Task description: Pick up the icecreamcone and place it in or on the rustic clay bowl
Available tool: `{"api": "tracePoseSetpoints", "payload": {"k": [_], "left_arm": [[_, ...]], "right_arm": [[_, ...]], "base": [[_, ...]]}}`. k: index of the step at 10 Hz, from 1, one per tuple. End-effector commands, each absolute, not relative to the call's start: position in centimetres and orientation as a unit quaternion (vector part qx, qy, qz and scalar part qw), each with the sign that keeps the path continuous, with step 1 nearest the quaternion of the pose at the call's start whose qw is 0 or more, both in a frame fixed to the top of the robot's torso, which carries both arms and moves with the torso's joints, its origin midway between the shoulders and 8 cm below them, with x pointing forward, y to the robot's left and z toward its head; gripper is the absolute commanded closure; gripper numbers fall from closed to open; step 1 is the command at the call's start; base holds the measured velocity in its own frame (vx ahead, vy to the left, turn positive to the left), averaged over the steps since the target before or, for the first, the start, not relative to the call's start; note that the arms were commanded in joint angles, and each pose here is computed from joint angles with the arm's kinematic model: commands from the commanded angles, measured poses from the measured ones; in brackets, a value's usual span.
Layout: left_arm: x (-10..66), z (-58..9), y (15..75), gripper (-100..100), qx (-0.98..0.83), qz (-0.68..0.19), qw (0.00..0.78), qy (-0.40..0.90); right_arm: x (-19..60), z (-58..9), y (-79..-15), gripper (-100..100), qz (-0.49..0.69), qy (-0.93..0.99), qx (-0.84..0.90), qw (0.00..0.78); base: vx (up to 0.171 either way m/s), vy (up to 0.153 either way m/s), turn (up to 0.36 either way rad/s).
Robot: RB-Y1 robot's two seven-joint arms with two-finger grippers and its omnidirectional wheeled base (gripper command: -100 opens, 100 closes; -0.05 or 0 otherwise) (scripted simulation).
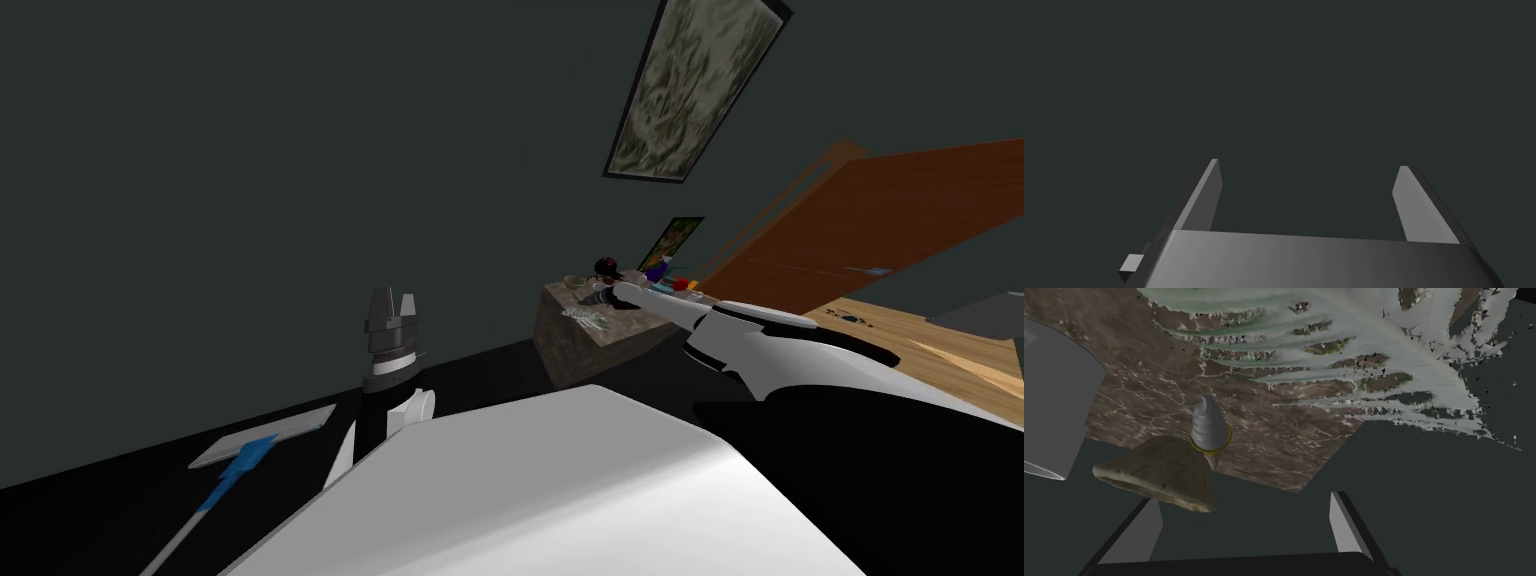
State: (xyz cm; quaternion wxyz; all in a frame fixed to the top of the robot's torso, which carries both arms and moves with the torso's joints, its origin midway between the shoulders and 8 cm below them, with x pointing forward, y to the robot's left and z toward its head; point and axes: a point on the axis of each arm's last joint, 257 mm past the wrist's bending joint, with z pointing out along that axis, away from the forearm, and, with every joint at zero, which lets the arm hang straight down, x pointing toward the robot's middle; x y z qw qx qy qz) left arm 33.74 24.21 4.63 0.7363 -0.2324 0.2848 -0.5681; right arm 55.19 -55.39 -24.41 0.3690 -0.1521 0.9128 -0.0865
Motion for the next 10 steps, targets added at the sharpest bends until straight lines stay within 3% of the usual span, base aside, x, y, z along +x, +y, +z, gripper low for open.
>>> {"api": "tracePoseSetpoints", "payload": {"k": [1, 6, 10], "left_arm": [[33.7, 4.6, 24.2, 0, -0.232, -0.568, 0.736, 0.285], [33.7, 4.6, 24.2, 0, -0.232, -0.568, 0.736, 0.285], [33.7, 4.6, 24.2, 0, -0.232, -0.568, 0.736, 0.285]], "right_arm": [[55.0, -23.7, -55.6, -100, -0.087, 0.914, -0.156, 0.363], [54.4, -21.5, -56.0, -100, -0.094, 0.92, -0.172, 0.34], [52.1, -24.7, -55.4, -100, -0.093, 0.931, -0.202, 0.291]], "base": [[-0.096, 0.002, 0.021], [-0.058, 0.002, 0.021], [0.196, -0.069, 0.004]]}}
